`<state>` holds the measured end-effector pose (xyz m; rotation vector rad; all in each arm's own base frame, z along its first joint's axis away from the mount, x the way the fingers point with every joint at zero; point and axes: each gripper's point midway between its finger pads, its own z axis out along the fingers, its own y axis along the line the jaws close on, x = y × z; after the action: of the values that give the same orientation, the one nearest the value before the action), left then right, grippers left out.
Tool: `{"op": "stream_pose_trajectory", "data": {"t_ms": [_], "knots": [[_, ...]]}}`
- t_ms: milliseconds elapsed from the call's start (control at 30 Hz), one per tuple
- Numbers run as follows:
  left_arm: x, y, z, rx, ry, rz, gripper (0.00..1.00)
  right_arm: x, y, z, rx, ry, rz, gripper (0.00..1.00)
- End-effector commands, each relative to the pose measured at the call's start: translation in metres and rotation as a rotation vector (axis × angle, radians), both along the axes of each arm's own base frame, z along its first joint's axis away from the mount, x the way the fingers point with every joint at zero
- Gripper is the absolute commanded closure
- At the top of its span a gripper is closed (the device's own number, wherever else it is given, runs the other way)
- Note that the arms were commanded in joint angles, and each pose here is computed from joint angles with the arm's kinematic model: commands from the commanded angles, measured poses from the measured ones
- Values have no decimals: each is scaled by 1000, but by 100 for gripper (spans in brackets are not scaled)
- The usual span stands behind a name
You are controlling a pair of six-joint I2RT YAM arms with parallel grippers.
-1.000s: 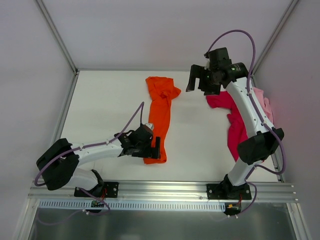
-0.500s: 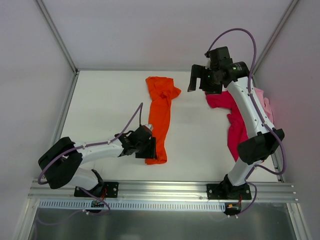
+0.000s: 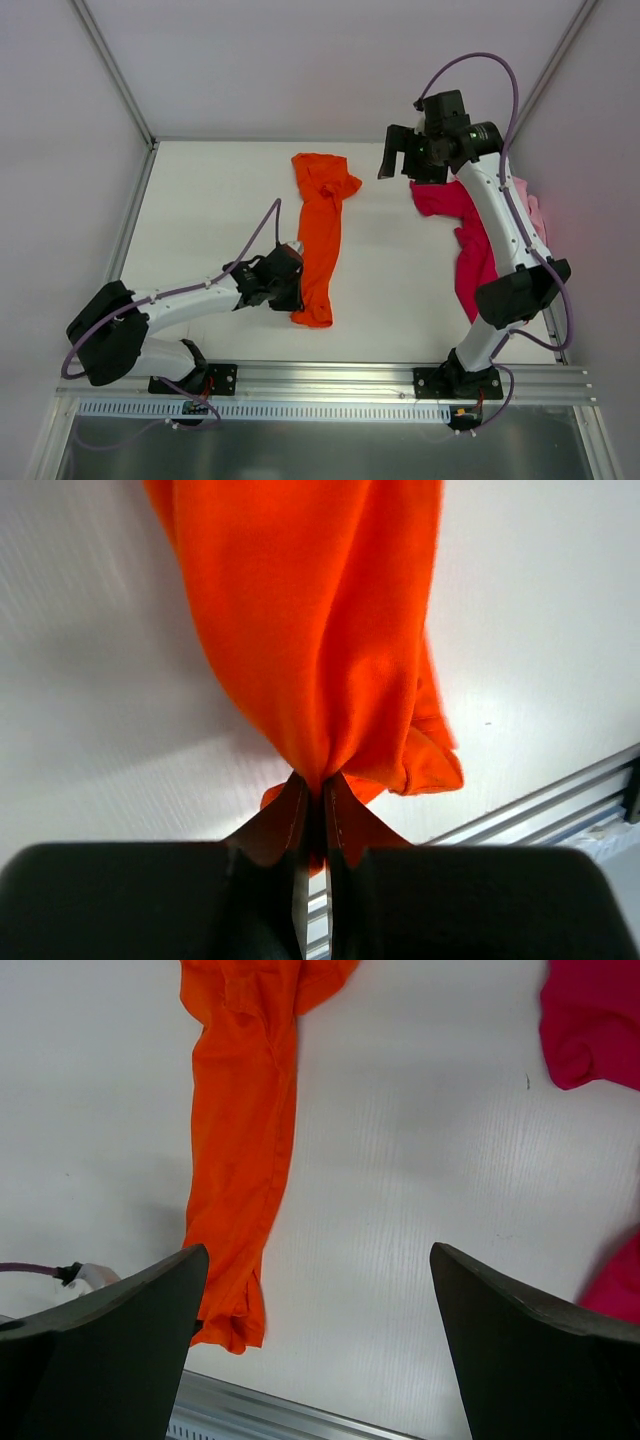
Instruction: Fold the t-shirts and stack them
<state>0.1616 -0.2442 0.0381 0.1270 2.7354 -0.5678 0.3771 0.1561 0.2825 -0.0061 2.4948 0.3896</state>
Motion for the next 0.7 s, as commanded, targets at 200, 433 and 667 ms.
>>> {"op": "stream_pose_trajectory", "data": {"t_ms": [200, 433, 667], "knots": [[68, -26, 95, -74, -219, 5, 100, -8, -1, -19, 15, 36, -7, 0], [113, -23, 105, -28, -249, 57, 100, -12, -10, -12, -17, 7, -11, 0], [163, -24, 107, -18, -251, 89, 100, -25, -19, -10, -44, -10, -12, 0]]}}
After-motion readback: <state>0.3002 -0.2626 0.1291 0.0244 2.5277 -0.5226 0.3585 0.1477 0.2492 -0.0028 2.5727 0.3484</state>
